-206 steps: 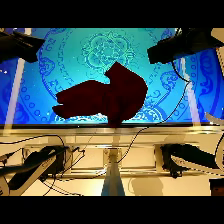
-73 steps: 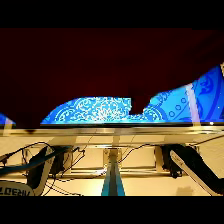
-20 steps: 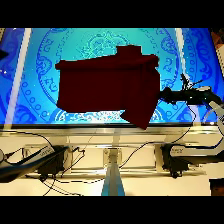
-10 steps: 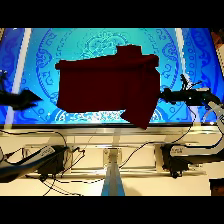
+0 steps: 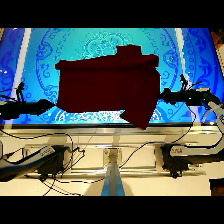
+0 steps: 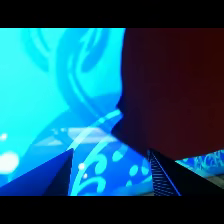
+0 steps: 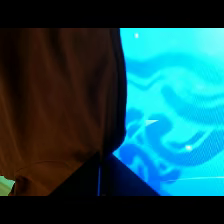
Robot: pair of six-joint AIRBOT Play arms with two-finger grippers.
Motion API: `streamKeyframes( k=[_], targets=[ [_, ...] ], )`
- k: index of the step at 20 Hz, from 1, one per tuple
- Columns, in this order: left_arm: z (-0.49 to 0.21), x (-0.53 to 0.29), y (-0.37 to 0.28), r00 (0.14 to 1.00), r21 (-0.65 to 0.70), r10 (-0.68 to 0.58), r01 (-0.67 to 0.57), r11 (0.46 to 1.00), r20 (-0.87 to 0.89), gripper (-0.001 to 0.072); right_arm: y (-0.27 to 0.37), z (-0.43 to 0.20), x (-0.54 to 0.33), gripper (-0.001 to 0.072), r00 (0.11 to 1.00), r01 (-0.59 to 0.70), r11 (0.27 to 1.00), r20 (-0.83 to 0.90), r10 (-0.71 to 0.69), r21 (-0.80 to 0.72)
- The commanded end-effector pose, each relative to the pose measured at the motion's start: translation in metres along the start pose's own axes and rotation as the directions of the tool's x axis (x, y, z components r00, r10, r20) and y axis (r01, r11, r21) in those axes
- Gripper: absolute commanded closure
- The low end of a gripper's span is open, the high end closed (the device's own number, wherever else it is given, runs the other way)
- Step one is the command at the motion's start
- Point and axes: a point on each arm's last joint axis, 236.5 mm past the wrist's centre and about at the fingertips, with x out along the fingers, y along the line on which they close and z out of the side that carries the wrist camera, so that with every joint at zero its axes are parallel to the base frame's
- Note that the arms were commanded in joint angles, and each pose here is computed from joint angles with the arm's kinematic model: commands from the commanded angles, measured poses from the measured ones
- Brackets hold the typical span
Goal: Fold the clothes and pants, and hang the long-sleeved shirts on hangers.
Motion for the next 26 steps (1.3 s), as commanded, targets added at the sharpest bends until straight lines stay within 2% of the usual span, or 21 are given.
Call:
streamKeyframes(
  k=[1, 3, 8, 16, 26],
  targets=[
    [0.015, 0.016, -0.014, 0.996, 0.101, -0.076, 0.071, 0.992, 0.051, 0.0180, -0.001, 0.001, 0.000, 0.0694, 1.000, 0.002, 1.000, 0.005, -0.002, 0.002],
    [0.010, 0.032, -0.015, 0.996, 0.101, -0.092, 0.090, 0.991, 0.014, 0.0229, -0.001, 0.001, 0.000, 0.0694, 1.000, 0.003, 1.000, 0.006, -0.003, 0.002],
    [0.000, 0.043, -0.017, 0.992, 0.092, -0.119, 0.122, 0.988, -0.042, 0.0229, 0.000, 0.001, 0.000, 0.0694, 1.000, 0.001, 1.000, 0.005, -0.001, 0.002],
    [-0.022, 0.016, -0.063, 0.933, 0.157, -0.297, 0.331, 0.931, -0.205, 0.0229, 0.000, 0.000, 0.000, 0.0693, 1.000, 0.000, 1.000, 0.003, 0.000, 0.002],
    [-0.026, 0.018, -0.048, 0.945, 0.206, -0.233, 0.281, 0.937, -0.230, 0.0229, 0.000, 0.000, 0.000, 0.0693, 1.000, 0.000, 1.000, 0.002, 0.000, 0.002]
  ],
)
